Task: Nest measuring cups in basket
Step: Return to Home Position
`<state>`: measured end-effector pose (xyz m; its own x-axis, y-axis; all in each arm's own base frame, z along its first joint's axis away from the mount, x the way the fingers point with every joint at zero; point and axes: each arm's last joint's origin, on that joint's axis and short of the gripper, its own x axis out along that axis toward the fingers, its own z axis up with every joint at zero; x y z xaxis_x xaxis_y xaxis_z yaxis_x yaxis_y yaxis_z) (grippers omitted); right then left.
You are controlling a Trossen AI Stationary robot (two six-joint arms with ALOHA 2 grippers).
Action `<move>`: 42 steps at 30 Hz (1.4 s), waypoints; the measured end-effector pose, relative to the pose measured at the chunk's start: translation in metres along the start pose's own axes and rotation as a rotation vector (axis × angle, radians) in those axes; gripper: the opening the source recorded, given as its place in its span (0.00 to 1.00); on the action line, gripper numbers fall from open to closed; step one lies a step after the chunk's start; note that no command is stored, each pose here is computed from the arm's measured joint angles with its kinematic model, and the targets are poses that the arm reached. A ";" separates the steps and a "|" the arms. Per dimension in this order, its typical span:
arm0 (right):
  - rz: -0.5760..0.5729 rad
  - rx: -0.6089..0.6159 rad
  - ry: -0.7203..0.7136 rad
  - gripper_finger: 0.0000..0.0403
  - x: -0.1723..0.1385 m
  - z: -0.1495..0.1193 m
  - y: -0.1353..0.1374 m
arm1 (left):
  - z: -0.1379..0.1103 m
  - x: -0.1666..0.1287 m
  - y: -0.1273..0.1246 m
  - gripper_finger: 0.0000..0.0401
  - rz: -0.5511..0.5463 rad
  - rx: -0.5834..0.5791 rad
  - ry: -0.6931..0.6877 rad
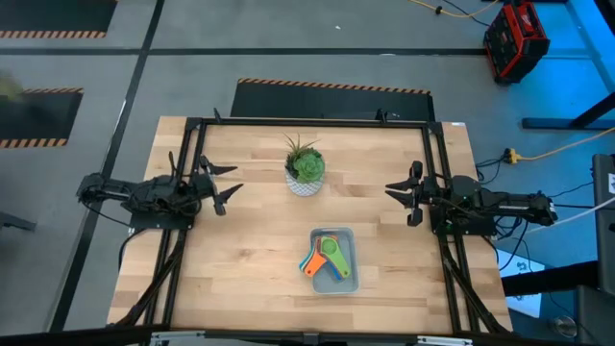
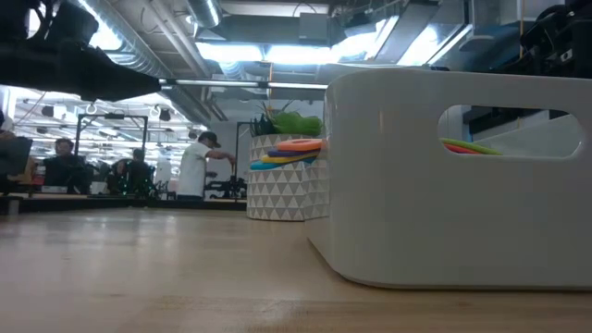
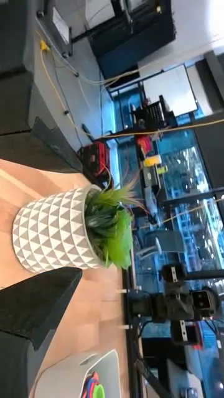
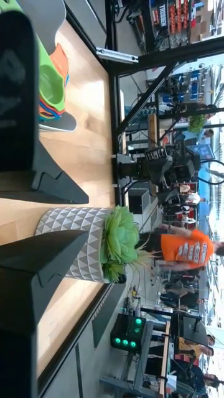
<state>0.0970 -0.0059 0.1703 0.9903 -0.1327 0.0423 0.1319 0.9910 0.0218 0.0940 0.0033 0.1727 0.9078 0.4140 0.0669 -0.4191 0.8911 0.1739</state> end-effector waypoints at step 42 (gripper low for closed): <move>0.000 0.000 -0.001 0.21 0.000 0.000 0.000 | -0.004 0.005 0.007 0.63 -0.164 0.000 -0.009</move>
<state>0.0970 -0.0059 0.1703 0.9902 -0.1331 0.0431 0.1323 0.9910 0.0218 0.0961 0.0122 0.1700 0.9642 0.2610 0.0463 -0.2650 0.9468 0.1828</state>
